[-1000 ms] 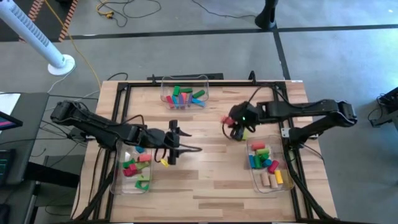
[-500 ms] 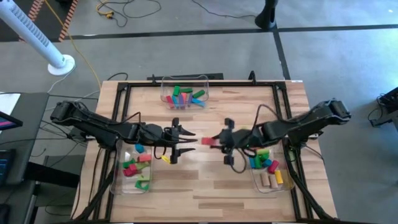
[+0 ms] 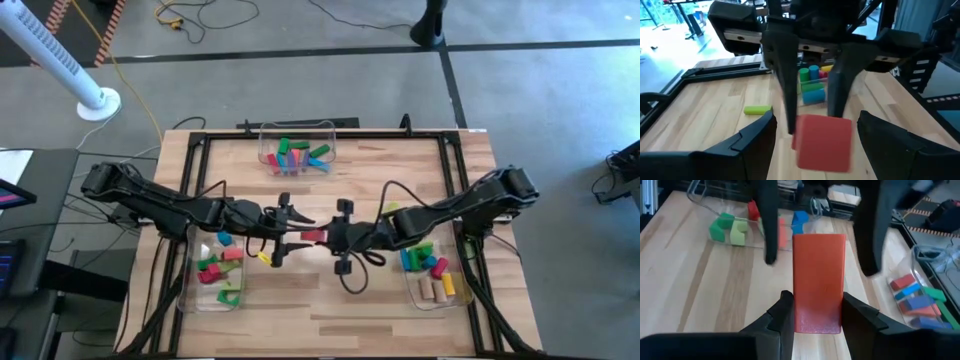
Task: Sort blocks by size
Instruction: Put the orange arc block into the left transparent bin
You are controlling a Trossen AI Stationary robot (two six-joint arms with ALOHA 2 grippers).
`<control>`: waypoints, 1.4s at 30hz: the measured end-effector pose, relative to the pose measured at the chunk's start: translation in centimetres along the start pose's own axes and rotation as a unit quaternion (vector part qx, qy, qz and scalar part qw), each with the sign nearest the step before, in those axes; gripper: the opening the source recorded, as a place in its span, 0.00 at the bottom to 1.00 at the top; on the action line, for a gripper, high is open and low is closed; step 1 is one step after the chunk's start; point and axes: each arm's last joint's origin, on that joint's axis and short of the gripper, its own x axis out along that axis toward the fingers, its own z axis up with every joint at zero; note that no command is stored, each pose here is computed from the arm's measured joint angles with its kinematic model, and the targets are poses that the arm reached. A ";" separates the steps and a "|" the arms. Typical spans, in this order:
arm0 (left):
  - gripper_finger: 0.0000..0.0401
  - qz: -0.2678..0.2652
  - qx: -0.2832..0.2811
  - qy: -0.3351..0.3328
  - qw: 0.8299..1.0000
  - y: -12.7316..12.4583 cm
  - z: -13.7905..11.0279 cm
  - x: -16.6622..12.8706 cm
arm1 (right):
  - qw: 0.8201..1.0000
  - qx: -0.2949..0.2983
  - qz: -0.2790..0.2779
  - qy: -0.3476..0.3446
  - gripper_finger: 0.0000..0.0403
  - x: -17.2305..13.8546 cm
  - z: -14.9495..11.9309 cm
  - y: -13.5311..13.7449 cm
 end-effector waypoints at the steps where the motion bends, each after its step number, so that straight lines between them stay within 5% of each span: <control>1: 0.67 0.000 0.002 0.001 1.000 0.0 0.0 0.0 | 1.000 -0.003 0.000 -0.001 0.39 0.2 0.2 0.1; 7: 0.63 0.007 0.008 0.019 1.000 0.0 -0.4 0.0 | 1.000 -0.002 -0.008 -0.010 0.39 0.5 0.7 0.2; 19: 0.35 0.026 0.038 0.019 0.999 -0.4 -0.3 -0.1 | 1.000 0.005 -0.015 -0.008 0.39 0.5 0.7 0.1; 28: 0.33 0.028 0.039 0.022 0.999 -0.4 -0.4 -0.1 | 1.000 0.015 -0.013 -0.004 0.39 0.5 0.6 0.1; 42: 0.33 0.038 0.048 0.073 0.995 -0.2 -0.4 -2.1 | 0.999 0.021 -0.015 0.038 0.69 0.5 -0.3 0.1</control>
